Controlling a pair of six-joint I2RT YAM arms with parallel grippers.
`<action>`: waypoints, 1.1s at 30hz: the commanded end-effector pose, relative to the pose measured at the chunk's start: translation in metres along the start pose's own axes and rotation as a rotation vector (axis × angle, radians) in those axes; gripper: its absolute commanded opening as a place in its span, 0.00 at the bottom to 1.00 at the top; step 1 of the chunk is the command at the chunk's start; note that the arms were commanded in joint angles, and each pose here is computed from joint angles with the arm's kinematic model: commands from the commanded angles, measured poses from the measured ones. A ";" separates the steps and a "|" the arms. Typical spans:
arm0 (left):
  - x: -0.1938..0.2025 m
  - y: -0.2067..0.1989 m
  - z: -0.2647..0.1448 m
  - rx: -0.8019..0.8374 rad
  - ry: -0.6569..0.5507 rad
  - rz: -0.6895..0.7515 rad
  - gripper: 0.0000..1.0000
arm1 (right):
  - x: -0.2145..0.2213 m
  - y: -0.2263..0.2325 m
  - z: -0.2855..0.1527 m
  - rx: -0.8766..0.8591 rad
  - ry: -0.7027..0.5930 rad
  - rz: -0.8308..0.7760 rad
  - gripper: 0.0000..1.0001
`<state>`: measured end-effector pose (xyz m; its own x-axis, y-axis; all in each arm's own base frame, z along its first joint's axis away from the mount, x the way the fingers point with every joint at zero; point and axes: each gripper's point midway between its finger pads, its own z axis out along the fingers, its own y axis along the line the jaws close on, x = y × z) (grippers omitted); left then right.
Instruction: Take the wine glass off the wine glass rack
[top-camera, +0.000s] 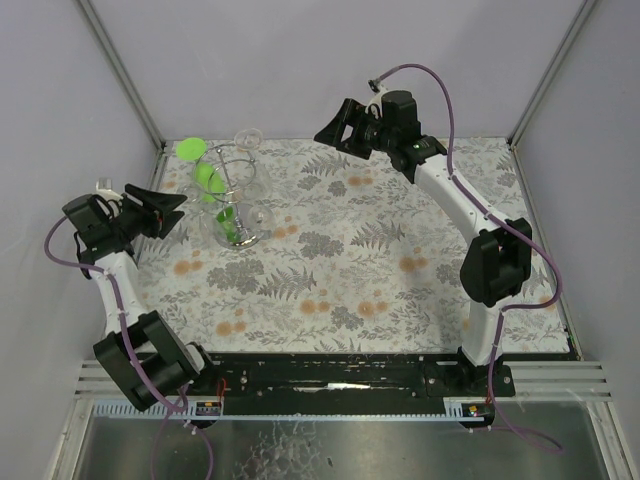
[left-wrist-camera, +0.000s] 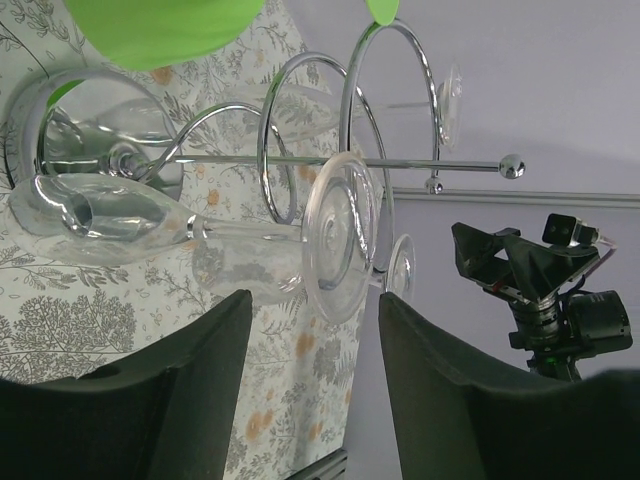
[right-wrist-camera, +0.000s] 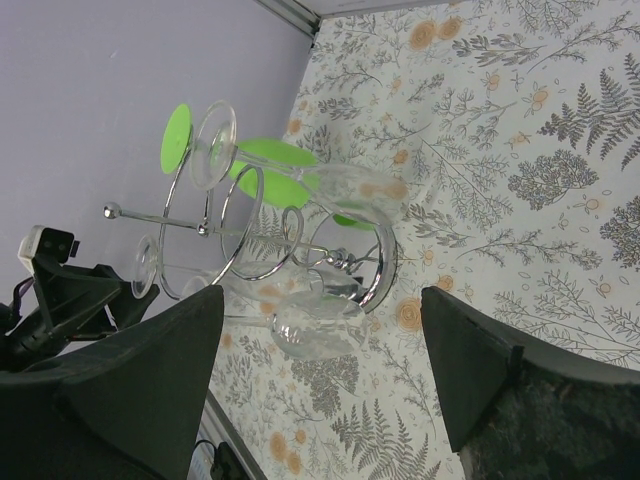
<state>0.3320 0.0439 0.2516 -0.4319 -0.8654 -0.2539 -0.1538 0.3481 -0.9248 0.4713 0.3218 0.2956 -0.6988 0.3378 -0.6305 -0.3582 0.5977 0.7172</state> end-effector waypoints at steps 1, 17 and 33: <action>-0.004 -0.010 0.002 0.068 -0.001 0.023 0.51 | -0.020 0.034 -0.022 -0.084 -0.053 -0.051 0.86; -0.004 -0.002 0.007 0.084 0.007 -0.021 0.31 | -0.023 0.031 -0.022 -0.082 -0.057 -0.052 0.86; -0.010 -0.002 0.013 0.106 0.024 -0.042 0.08 | -0.026 0.031 -0.019 -0.078 -0.059 -0.052 0.85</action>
<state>0.3450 0.0461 0.2454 -0.4385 -0.8804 -0.1806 -0.1219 0.2574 -0.9586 0.4725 0.3184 0.2972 -0.6951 0.3416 -0.6326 -0.3572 0.5995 0.7163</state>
